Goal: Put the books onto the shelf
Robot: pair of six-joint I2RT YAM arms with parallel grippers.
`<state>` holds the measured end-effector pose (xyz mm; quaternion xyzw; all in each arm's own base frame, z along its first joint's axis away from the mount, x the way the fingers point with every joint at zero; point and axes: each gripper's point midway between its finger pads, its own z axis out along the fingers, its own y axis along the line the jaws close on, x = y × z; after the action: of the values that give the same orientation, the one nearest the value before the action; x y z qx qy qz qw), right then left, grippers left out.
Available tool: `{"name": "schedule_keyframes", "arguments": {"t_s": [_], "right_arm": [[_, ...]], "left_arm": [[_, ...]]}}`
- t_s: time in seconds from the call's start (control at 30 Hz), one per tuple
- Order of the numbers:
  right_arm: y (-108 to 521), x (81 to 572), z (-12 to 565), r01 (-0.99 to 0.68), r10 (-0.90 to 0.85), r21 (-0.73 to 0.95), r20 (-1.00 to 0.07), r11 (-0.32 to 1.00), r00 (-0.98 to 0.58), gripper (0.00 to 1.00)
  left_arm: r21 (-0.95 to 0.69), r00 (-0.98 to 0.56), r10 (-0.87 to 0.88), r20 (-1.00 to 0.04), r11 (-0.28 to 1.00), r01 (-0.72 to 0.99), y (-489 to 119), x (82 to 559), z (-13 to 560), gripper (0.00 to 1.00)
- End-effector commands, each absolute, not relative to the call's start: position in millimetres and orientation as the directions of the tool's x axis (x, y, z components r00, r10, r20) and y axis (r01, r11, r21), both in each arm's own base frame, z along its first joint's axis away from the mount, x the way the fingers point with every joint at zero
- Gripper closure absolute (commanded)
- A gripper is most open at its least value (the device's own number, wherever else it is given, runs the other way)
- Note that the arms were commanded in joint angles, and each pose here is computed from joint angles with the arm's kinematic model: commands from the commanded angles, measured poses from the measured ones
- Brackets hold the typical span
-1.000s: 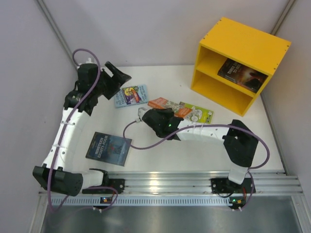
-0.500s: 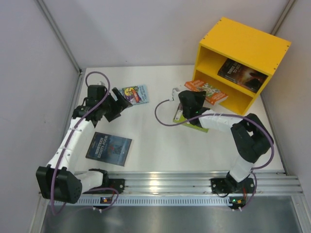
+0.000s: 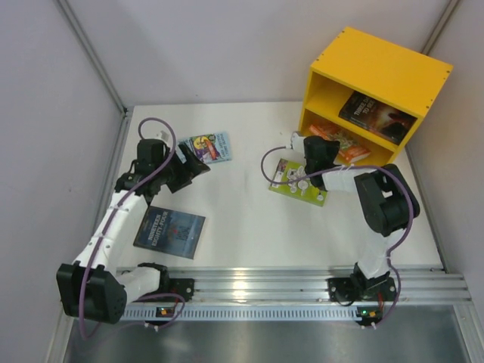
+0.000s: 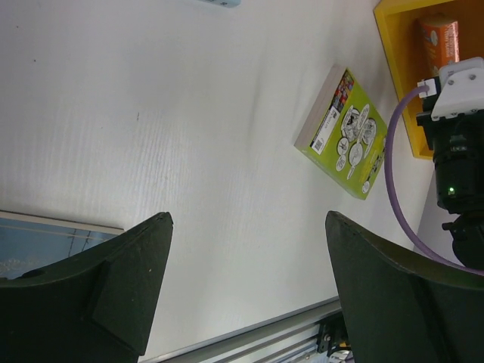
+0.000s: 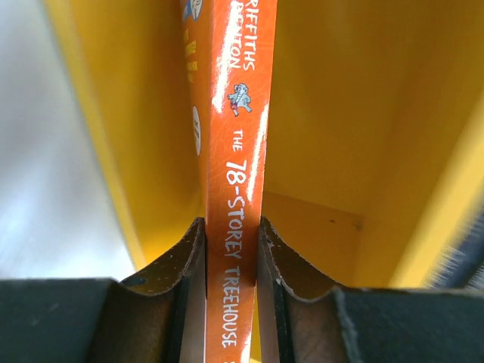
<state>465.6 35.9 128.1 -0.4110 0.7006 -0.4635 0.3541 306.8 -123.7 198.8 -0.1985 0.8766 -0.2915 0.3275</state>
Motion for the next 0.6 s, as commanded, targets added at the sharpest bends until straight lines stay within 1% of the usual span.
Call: {"name": "schedule_keyframes", "arguments": {"t_s": [0.0,0.1,0.23,0.27,0.37,0.47,0.57], "right_arm": [[34,482,131,-0.173,-0.901,-0.942,-0.206,0.288,-0.381,1.0],[20,483,112,-0.192,-0.887,-0.943,-0.168,0.272,-0.429,0.99],[10,478,87,-0.254,-0.878,-0.933,-0.111,0.253,-0.465,0.91],[8,478,84,-0.256,-0.87,-0.931,-0.112,0.261,-0.48,0.89],[-3,470,70,-0.28,-0.85,-0.928,-0.066,0.245,-0.523,0.87],[-8,468,63,-0.278,-0.833,-0.924,-0.071,0.263,-0.549,0.86],[-12,466,64,-0.263,-0.809,-0.926,-0.07,0.27,-0.583,0.81]], "left_arm": [[-0.649,-0.674,-0.519,-0.525,0.757,-0.078,-124,313,209,0.12],[-0.642,-0.68,-0.51,-0.527,0.763,-0.074,-124,311,203,0.12],[-0.643,-0.685,-0.498,-0.532,0.763,-0.055,-126,306,203,0.12],[-0.644,-0.682,-0.499,-0.535,0.763,-0.054,-125,306,203,0.12],[-0.635,-0.674,-0.491,-0.551,0.771,-0.043,-123,305,204,0.12],[-0.619,-0.679,-0.478,-0.557,0.784,-0.043,-121,305,201,0.12],[-0.613,-0.682,-0.473,-0.558,0.789,-0.046,-121,305,197,0.12]]}}
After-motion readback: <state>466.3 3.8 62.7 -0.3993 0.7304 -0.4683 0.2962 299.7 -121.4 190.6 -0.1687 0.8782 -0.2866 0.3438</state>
